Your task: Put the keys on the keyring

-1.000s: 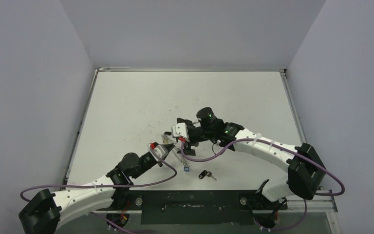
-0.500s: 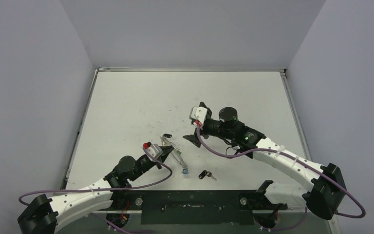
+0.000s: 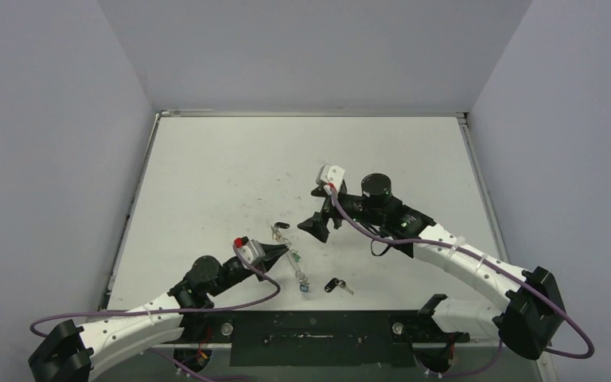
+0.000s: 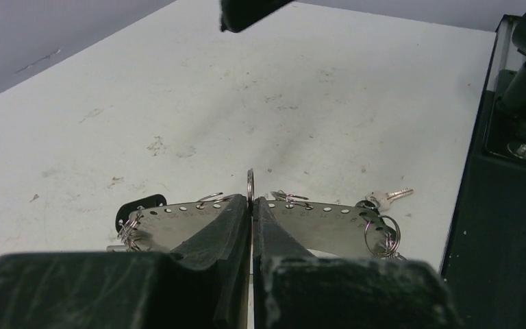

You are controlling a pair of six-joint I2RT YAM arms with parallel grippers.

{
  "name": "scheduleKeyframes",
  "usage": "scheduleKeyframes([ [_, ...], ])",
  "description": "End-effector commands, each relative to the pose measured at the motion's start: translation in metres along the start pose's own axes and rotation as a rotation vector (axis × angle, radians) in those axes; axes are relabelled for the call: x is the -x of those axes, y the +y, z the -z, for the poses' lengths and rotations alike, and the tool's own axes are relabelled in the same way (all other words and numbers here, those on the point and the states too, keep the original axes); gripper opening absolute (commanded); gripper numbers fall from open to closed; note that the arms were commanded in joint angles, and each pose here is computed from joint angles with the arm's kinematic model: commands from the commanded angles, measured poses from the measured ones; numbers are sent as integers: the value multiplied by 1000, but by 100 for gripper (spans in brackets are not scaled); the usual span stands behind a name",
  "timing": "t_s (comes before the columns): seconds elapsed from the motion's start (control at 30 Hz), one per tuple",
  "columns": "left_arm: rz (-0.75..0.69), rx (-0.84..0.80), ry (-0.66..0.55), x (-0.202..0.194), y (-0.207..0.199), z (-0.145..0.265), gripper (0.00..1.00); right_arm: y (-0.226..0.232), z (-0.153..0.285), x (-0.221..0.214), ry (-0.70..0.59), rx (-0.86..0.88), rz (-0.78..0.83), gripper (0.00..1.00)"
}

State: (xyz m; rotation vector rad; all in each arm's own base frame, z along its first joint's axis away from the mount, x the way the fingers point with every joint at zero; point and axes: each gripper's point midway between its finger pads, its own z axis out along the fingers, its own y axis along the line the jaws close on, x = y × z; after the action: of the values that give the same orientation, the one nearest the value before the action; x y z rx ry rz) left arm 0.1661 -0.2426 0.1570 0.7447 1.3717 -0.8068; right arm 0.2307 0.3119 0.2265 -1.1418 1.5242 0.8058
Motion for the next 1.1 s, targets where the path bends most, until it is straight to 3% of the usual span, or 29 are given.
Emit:
scheduleKeyframes([
  [0.0,-236,-110,-79,27,-11,-6,0,-4,-8,33,-78,14,-136,100],
  [0.2,-555,-129,-109,30,-5,-9,0,-24,-11,29,-44,-113,-356,100],
  [0.37,-719,-165,-114,29,-6,-13,0,-27,-6,24,-22,-147,-425,100],
  [0.47,-773,-173,-114,28,-6,-14,0,-43,1,10,17,-241,-552,100],
  [0.63,-776,-141,-111,34,0,-16,0,-46,3,-25,107,-218,-805,100],
  [0.87,-664,-97,-75,35,6,-21,0,-26,-2,-41,121,-149,-932,99],
  [1.07,-626,-68,-40,22,12,-27,0,-5,-11,-43,155,-83,-1044,82],
])
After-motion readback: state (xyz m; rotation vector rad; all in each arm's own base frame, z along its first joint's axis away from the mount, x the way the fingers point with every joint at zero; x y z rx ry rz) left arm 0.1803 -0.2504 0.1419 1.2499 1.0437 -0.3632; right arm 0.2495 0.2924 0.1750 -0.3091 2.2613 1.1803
